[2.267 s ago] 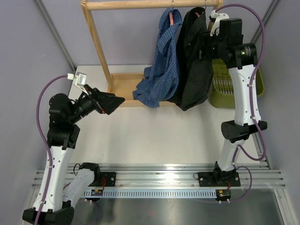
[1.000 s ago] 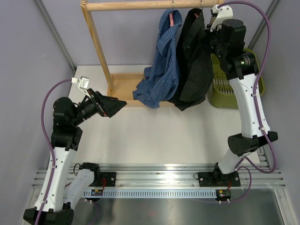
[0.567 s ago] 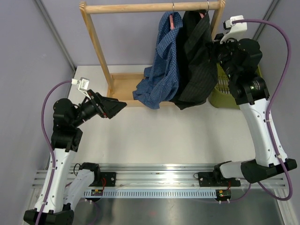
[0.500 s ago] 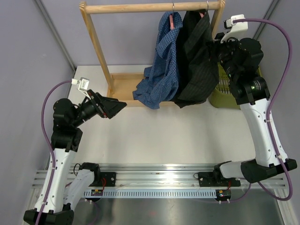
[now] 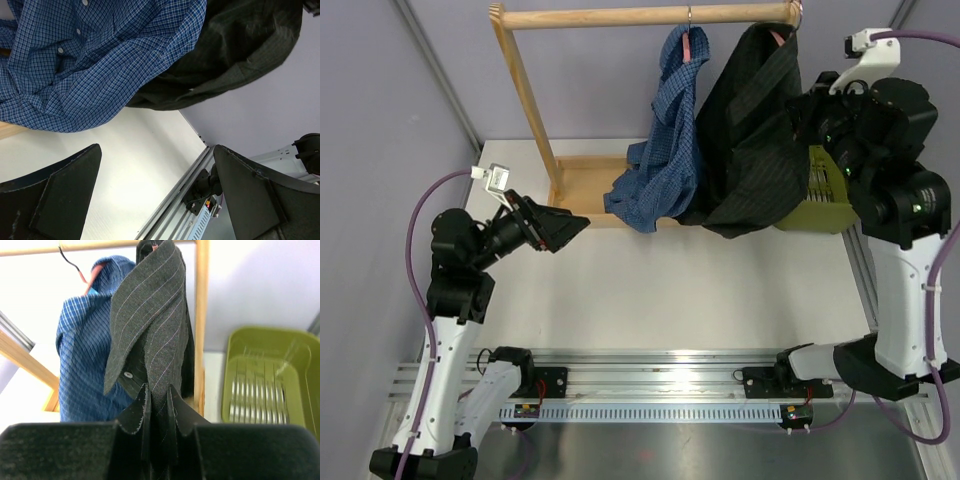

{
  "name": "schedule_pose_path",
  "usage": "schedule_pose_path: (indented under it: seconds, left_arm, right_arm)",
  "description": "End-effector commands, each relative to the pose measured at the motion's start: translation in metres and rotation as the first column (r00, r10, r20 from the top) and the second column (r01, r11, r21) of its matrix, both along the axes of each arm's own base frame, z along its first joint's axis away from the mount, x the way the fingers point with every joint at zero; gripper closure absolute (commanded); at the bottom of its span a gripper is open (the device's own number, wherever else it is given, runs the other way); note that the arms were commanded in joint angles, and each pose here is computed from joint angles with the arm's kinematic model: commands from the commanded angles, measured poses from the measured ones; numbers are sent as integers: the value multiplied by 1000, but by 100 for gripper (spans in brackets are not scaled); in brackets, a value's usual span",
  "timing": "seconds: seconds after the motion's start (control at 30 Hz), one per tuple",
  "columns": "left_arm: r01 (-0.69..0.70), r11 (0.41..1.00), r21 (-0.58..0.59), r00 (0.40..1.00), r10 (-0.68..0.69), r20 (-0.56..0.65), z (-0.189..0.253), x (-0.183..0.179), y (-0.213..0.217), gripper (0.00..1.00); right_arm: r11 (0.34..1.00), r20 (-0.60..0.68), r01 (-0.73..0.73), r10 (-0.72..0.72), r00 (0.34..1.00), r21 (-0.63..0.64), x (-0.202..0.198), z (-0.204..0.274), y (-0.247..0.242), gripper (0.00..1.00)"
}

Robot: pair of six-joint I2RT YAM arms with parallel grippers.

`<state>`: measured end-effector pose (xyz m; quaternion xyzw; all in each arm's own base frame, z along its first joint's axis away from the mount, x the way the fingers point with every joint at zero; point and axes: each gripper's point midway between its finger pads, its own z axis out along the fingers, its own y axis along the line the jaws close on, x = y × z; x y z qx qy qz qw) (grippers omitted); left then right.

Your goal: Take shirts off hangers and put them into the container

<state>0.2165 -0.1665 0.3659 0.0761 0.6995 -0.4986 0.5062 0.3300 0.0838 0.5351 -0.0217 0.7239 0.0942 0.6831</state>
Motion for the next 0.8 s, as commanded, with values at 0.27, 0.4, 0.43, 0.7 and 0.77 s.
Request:
schedule_pose_path:
  seconds: [0.27,0.4,0.43,0.7,0.77]
  left_arm:
    - [23,1000,13,994,-24,102,39,-2,-2,1]
    - [24,1000,11,991,-25,134,51,-3,-2,1]
    - [31,999,8,991,-32,134,52,-5,-3,1]
    - [129,990,-56,968,-113,224,87,-21,-16,1]
    - [168,983,-76,956,-144,256,97,-30,-24,1]
  right_arm:
    - [990,-45,-46,52,998,136,-105,7,-16,100]
    - [956,209,-252,219,953,147,-166,37,-5,100]
    - [937,274,-318,272,922,142,-179,50,2,100]
    - [786,62,-598,597,800,159,-189,4,61,100]
    - [754,36,-630,635,771,185,-187,-9,69,100]
